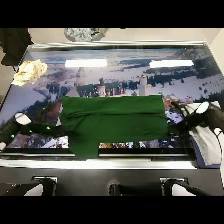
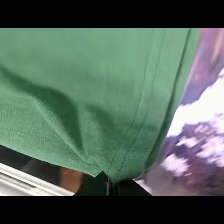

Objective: Fold the shirts.

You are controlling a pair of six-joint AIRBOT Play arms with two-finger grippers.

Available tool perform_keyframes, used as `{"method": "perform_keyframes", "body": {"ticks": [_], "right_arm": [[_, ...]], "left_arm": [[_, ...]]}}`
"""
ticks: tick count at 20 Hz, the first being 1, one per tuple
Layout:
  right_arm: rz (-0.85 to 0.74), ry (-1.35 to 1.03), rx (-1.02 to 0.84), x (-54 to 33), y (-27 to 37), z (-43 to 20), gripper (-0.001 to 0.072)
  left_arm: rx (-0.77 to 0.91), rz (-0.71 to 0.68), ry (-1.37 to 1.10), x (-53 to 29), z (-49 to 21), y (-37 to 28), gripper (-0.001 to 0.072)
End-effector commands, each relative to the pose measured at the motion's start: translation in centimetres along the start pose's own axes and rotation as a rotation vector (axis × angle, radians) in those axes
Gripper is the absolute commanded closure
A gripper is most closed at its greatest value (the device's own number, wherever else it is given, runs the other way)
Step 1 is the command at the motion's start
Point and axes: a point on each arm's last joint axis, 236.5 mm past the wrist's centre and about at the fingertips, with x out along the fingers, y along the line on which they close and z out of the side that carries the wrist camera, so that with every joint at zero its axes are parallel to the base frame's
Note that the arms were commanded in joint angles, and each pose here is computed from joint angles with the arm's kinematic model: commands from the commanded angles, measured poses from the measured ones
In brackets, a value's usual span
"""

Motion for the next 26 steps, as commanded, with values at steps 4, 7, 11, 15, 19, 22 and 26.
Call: {"method": "perform_keyframes", "body": {"ticks": [4,7,11,15,19,22,26], "right_arm": [[-0.162,-0.204,-0.148,-5.2,-0.7,11.2,0.0666],[-0.165,-0.22,-0.093,-4.8,-2.8,15.8,0.0666],[-0.093,-0.25,-0.033,-2.1,-3.5,19.7,0.0665],[-0.012,-0.184,0.044,2.1,-3.3,19.3,0.0658],[-0.032,-0.248,-0.037,-1.9,-4.2,20.1,0.0056],[0.025,-0.207,0.064,-3.0,-6.6,17.1,0.002],[0.216,-0.184,0.157,0.8,-4.5,16.4,0.0019]], "left_arm": [[0.067,0.048,-0.149,-5.8,10.2,-1.2,0.0686],[0.047,0.079,-0.182,-6.1,16.2,0.2,0.0686],[0.031,0.043,-0.163,-3.7,21.6,0.6,0.0685],[-0.022,0.021,-0.071,0.5,21.8,1.9,0.0676],[-0.017,0.019,-0.088,-1.7,21.9,2.3,0.0169],[0.001,0.022,-0.147,-5.2,22.1,1.3,0.0177],[0.087,-0.028,-0.219,-8.5,21.8,-4.1,0.0177]]}}
